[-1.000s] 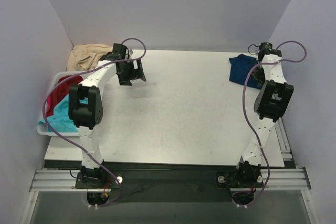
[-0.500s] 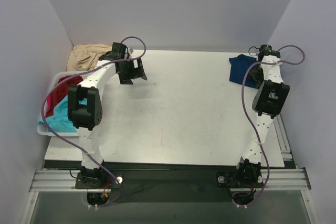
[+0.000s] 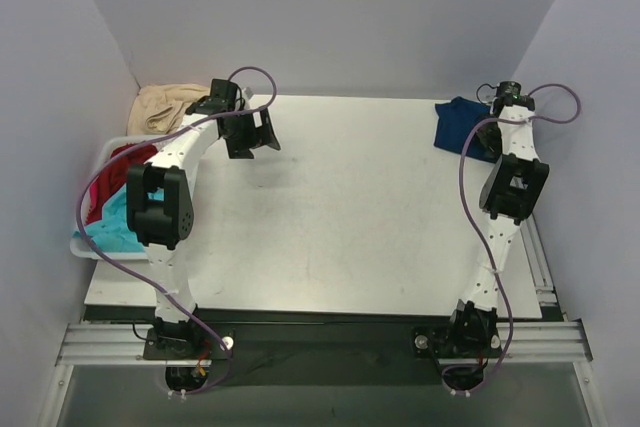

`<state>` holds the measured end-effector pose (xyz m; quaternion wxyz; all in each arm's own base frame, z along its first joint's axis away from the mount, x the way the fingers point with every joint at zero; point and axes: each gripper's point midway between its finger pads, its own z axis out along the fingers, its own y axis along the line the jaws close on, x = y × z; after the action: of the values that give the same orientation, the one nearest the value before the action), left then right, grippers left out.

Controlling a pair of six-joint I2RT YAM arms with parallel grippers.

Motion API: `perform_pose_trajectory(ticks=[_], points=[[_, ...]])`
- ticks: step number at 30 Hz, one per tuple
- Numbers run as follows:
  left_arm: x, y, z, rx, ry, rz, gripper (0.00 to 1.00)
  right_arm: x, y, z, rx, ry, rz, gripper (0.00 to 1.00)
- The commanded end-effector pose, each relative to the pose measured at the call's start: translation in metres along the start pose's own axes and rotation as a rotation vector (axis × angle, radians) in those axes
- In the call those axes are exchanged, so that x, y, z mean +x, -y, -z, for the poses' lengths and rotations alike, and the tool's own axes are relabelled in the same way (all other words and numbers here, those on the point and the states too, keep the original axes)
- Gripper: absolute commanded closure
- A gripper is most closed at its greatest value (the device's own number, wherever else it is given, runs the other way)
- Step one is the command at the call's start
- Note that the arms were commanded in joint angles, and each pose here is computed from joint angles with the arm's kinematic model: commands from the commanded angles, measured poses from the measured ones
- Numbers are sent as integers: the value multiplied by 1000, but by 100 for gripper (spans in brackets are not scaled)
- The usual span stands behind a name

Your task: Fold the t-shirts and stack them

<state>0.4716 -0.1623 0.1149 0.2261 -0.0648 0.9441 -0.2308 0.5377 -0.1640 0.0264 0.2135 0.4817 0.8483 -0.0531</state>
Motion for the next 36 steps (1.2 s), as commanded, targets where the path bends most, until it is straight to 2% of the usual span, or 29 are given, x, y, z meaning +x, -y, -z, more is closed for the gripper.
perform_pose_trajectory(ticks=[1,6,11,14,19,23,27,29,30,31,35,36], points=[[-32,23,27,71,108,-48,3,-14,-21,4,-92,32,-31,49],[-37,22,28,66,131,-56,2,-24,-26,27,-99,101,7,50],[-41,20,32,47,159,-74,3,-32,-28,67,-73,218,142,49],[-43,19,35,42,176,-84,3,-29,-36,98,-84,280,257,46],[-39,17,39,33,191,-87,3,-19,-59,160,-133,384,461,34],[-38,14,45,13,211,-98,3,10,-71,190,-246,351,541,30],[-38,9,51,-25,235,-129,3,60,-72,213,-321,311,661,15],[-38,6,56,-45,252,-150,3,89,-79,224,-362,298,726,13],[-38,5,58,-53,258,-154,3,103,-77,229,-381,281,745,4],[-38,3,60,-65,263,-156,3,113,-78,232,-398,266,744,1],[-34,4,65,-58,274,-162,3,163,-78,253,-458,236,832,0],[-29,2,63,-58,266,-160,3,164,-76,262,-466,261,835,0]])
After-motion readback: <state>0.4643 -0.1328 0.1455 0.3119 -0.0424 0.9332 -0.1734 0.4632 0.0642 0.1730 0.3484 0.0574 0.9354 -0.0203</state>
